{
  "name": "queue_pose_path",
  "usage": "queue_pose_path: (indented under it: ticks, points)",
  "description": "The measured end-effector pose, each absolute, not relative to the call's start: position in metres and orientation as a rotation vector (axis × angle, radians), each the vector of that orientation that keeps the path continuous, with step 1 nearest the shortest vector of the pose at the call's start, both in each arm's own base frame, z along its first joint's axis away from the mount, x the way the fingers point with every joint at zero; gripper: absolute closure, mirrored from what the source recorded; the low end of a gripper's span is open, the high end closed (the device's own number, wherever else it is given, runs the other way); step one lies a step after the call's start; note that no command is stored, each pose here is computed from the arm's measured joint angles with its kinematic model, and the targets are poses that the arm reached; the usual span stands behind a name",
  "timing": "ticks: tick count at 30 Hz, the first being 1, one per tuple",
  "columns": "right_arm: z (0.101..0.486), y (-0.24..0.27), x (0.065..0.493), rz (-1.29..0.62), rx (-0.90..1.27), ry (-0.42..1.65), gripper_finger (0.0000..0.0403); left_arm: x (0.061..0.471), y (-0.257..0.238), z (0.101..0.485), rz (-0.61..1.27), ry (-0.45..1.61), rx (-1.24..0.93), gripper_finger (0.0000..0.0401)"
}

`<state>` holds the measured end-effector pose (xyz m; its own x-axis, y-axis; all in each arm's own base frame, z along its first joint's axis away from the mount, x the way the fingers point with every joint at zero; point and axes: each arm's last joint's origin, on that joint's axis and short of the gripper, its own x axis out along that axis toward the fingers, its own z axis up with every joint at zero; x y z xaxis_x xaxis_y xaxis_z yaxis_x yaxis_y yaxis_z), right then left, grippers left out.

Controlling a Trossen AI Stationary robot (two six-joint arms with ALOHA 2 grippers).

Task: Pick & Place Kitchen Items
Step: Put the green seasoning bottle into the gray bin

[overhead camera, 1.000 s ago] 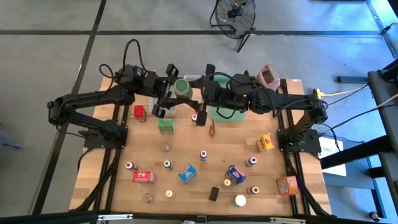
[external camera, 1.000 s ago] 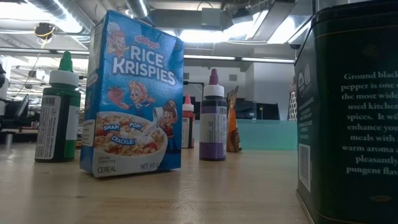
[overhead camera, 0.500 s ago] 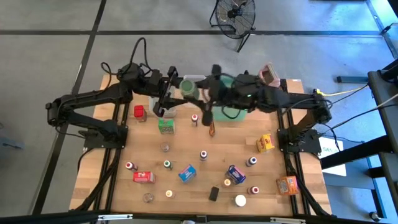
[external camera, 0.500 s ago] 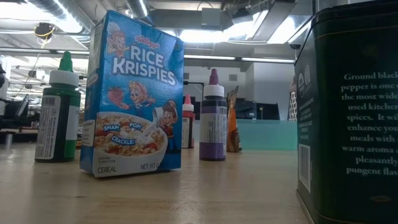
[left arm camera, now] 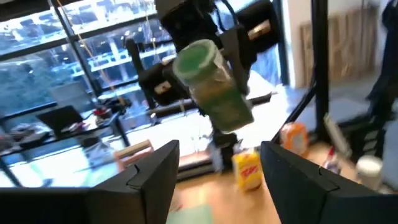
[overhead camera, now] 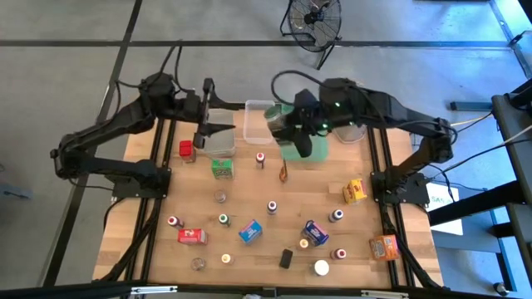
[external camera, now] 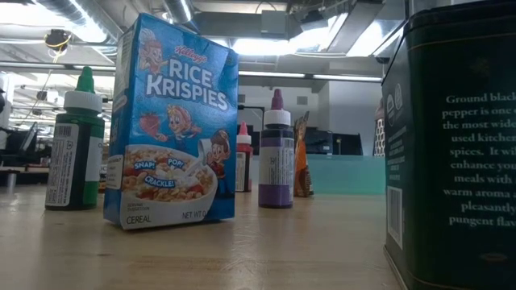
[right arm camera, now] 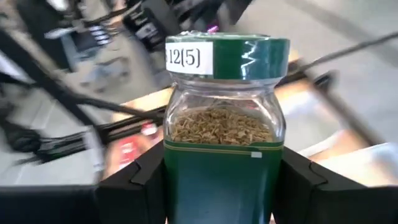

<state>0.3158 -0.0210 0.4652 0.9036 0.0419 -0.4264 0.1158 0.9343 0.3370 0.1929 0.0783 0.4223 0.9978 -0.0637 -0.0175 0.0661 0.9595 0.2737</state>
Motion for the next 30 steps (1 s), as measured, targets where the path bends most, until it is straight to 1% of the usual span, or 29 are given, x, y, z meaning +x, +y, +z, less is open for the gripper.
queue_pose_path:
  ticks: [3, 6, 10, 13, 18, 27, 30]
  points:
    - [0.459, -0.030, 0.322, 0.086, 0.462, 0.486, 0.0206, 0.197, 0.077, 0.433, -0.045, 0.073, 0.352, 0.0191]
    - [0.454, -0.033, 0.327, 0.206, 0.535, 0.521, 0.0206, 0.204, 0.073, 0.444, -0.064, 0.107, 0.384, 0.0196]
    - [0.448, -0.031, 0.334, 0.296, 0.570, 0.558, 0.0206, 0.216, 0.065, 0.455, -0.122, 0.113, 0.399, 0.0199]
    - [0.447, -0.029, 0.335, 0.328, 0.574, 0.567, 0.0206, 0.226, 0.058, 0.460, -0.162, 0.103, 0.395, 0.0198]
    - [0.446, -0.025, 0.336, 0.347, 0.562, 0.574, 0.0206, 0.229, 0.048, 0.463, -0.196, 0.077, 0.307, 0.0197]
    - [0.444, -0.012, 0.334, 0.411, 0.527, 0.610, 0.0206, 0.230, 0.044, 0.464, -0.241, 0.061, 0.331, 0.0196]
    - [0.444, -0.006, 0.335, 0.432, 0.517, 0.605, 0.0206, 0.238, 0.040, 0.462, -0.210, 0.066, 0.317, 0.0196]
